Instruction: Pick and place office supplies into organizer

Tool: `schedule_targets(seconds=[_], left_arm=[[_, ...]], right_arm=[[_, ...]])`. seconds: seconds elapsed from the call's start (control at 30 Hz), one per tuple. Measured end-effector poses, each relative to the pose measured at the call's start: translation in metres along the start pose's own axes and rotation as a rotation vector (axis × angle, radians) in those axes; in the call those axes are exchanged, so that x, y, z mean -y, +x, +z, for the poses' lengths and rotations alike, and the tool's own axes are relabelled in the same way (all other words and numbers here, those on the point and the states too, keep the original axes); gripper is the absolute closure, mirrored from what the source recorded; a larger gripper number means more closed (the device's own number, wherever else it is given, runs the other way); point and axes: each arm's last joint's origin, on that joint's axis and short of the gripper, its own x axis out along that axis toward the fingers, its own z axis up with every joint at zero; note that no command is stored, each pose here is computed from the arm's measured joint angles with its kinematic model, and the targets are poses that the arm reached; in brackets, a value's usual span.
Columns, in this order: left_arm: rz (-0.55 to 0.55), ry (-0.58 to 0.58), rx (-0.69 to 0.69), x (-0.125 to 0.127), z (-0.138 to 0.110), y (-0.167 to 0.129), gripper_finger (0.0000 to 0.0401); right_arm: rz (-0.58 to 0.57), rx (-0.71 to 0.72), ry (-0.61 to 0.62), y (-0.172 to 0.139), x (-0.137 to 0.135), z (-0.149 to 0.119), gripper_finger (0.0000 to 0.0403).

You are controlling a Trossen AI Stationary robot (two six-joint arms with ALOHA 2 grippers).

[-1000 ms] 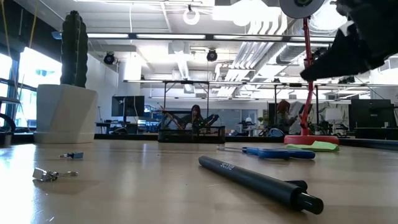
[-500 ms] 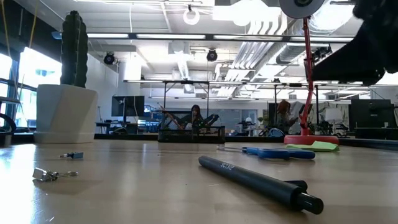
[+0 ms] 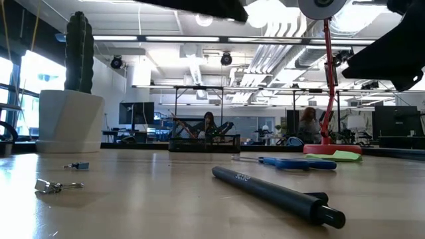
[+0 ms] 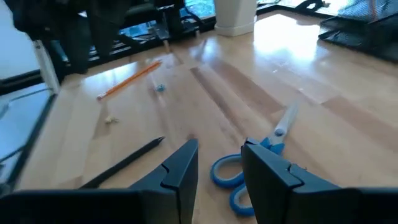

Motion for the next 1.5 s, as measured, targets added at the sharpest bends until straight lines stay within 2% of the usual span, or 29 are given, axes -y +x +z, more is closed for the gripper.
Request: schedule_targets(seconds=[0.2, 0.27, 0.4, 0.6, 0.8, 0.97, 1.1, 1.2, 1.37, 1.5], left_arm=[[-0.157, 0.066, -0.019, 0.004, 0.015, 0.029, 0.0215], [-0.211, 0.071, -0.097, 0.008, 0.009, 0.038, 0.0215], [-0.24, 0.101, -0.173, 0.013, 0.0, 0.059, 0.0215], [-0.266, 0.156, -0.159, 0.02, -0.005, 0.083, 0.0215], [-0.299, 0.164, -0.203, 0.025, -0.014, 0.089, 0.0215], [-0.276, 0.134, -0.192, 0.018, -0.017, 0.096, 0.0217], [-0.297, 0.077, -0.167, 0.008, -0.022, 0.102, 0.024], [-0.321, 0.033, -0.215, 0.008, -0.031, 0.105, 0.0267], [-0.352, 0.024, -0.237, 0.012, -0.037, 0.11, 0.0308], [-0.355, 0.006, -0.24, 0.014, -0.037, 0.113, 0.0326]], right_arm=[[0.046, -0.034, 0.027, 0.0, -0.003, -0.002, 0.0286], [0.07, -0.057, 0.043, 0.001, -0.004, -0.003, 0.0286], [0.084, -0.076, 0.04, 0.001, -0.005, -0.006, 0.0286], [0.115, -0.115, -0.005, 0.002, -0.008, -0.011, 0.0286], [0.148, -0.157, -0.043, 0.005, -0.009, -0.012, 0.0286], [0.162, -0.152, -0.096, 0.005, -0.01, -0.011, 0.0286], [0.164, -0.145, -0.12, 0.005, -0.01, -0.01, 0.0286], [0.167, -0.146, -0.127, 0.005, -0.01, -0.01, 0.0286], [0.192, -0.163, -0.153, 0.005, -0.011, -0.011, 0.0286], [0.197, -0.164, -0.18, 0.005, -0.011, -0.011, 0.0286]])
